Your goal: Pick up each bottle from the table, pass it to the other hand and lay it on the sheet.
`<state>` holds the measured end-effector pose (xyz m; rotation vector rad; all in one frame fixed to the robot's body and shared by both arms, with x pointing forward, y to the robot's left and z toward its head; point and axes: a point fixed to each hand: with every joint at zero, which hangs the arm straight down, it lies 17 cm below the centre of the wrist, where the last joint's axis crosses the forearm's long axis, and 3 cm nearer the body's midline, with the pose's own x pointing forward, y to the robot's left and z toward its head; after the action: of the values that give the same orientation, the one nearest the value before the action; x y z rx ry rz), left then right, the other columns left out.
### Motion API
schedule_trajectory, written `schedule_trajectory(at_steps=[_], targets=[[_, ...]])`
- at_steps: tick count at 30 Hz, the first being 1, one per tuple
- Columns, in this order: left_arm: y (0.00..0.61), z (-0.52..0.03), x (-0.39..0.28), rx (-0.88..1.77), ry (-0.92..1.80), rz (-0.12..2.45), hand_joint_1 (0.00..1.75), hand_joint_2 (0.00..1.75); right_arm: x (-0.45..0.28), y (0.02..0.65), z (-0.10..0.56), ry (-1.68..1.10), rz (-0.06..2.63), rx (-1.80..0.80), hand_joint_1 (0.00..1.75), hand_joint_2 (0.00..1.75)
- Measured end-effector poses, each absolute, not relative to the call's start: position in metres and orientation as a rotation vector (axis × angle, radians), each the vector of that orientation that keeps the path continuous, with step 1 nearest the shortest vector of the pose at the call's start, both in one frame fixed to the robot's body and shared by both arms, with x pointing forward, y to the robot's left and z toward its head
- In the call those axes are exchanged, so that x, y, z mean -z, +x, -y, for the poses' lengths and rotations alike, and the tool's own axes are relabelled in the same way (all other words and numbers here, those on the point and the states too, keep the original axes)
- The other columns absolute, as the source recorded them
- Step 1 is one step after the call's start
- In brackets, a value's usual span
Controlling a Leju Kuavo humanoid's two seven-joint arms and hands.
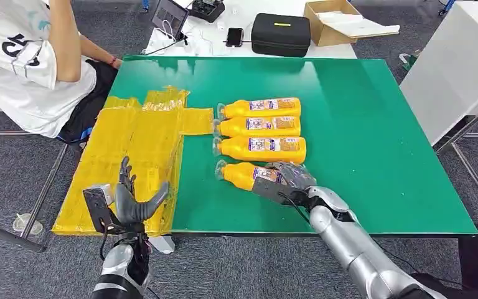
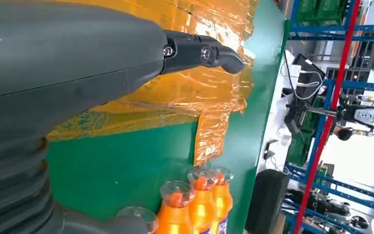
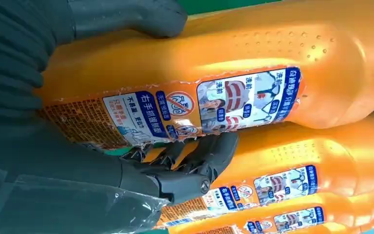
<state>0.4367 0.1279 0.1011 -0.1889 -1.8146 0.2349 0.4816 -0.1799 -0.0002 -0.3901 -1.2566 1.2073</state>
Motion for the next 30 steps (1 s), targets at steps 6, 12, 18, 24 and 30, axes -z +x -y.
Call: schedule_trajectory(at_steps=[6,12,18,24,30], targets=[[0.438,-0.127,-0.099,-0.244,-0.197,1.804,0.0,1.75,0.004,0.478,0.183,-0.381,1.244,-1.22,1.75,1.75],[0.439,-0.129,-0.099,-0.263,-0.199,1.802,0.0,1.75,-0.021,0.473,0.169,-0.373,1.441,-1.075,1.75,1.75],[0.44,-0.134,-0.106,-0.322,-0.22,1.803,0.0,1.75,-0.094,0.447,0.134,-0.323,1.83,-0.81,1.75,1.75],[0.443,-0.127,-0.121,-0.392,-0.337,1.786,0.0,1.75,-0.18,0.432,0.143,-0.39,2.138,-0.516,1.75,1.75],[0.443,-0.109,-0.144,-0.412,-0.49,1.773,0.0,1.75,-0.219,0.418,0.168,-0.533,2.262,-0.325,1.75,1.75]])
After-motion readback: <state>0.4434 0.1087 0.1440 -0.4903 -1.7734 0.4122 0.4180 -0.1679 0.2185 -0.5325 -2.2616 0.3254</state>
